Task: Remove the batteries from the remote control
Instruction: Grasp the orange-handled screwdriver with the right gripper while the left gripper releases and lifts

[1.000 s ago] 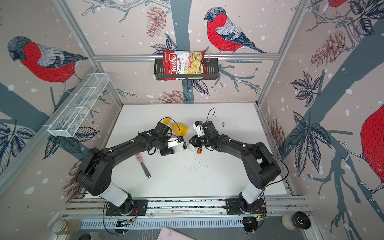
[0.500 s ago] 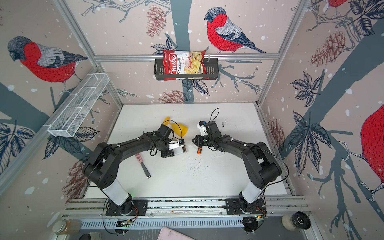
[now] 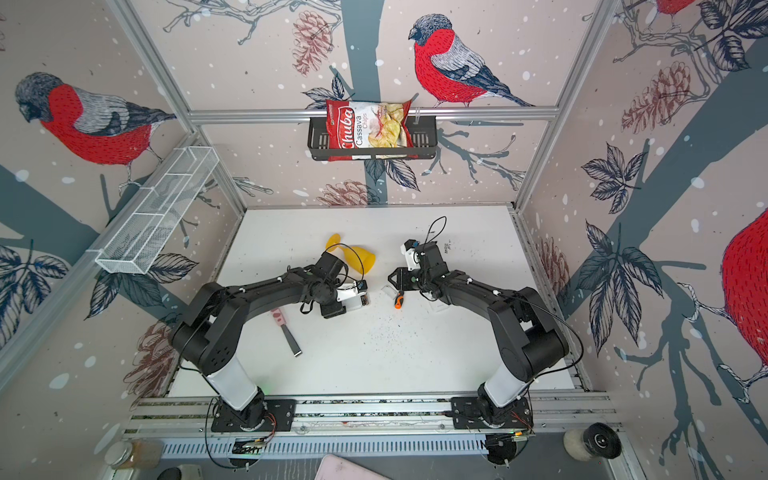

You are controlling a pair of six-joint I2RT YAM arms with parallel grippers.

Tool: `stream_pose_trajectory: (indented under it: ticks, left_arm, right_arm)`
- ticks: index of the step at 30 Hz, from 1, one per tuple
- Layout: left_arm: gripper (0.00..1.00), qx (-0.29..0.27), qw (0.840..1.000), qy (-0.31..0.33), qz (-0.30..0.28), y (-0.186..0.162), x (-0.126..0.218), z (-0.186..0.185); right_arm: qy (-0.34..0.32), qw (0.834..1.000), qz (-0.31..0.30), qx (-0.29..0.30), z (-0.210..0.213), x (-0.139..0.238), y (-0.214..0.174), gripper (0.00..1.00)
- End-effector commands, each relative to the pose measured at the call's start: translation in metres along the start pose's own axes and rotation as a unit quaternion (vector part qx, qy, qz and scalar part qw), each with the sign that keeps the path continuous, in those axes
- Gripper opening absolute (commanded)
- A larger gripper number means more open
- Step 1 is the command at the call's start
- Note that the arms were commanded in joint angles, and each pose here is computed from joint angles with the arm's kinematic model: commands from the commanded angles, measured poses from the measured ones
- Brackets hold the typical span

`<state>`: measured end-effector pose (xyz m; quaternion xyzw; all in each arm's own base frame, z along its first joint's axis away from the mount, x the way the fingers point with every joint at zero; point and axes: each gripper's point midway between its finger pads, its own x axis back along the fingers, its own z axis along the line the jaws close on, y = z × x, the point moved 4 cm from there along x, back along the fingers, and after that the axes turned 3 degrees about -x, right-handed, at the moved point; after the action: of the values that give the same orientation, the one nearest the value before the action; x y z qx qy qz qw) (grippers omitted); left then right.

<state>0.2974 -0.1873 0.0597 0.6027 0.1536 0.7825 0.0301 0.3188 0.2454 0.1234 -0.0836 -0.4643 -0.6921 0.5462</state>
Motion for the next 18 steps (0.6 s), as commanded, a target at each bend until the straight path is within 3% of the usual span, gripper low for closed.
stream_pose_trajectory:
  ticks: [1, 12, 14, 16, 18]
  left_arm:
    - [0.7, -0.012, 0.999, 0.016, 0.039, -0.018, -0.002, -0.004]
    - [0.84, 0.005, 0.994, 0.105, 0.024, -0.016, 0.023, 0.017]
    - [0.87, 0.012, 0.993, 0.12, 0.008, -0.011, 0.033, 0.021]
    - [0.97, 0.022, 0.989, 0.147, -0.009, -0.005, 0.046, 0.027]
    - [0.97, 0.038, 0.982, 0.181, -0.026, 0.001, 0.062, 0.035]
  right_arm:
    - [0.002, 1.0, -0.019, 0.007, 0.003, 0.002, 0.007, 0.42]
    - [-0.019, 0.999, -0.028, 0.014, 0.002, 0.007, 0.01, 0.6]
    - [-0.044, 0.998, -0.034, 0.02, 0.0, 0.01, 0.011, 0.6]
    - [-0.076, 0.996, -0.039, 0.03, -0.001, 0.012, 0.013, 0.59]
    - [-0.107, 0.993, -0.038, 0.041, -0.001, 0.013, 0.014, 0.55]
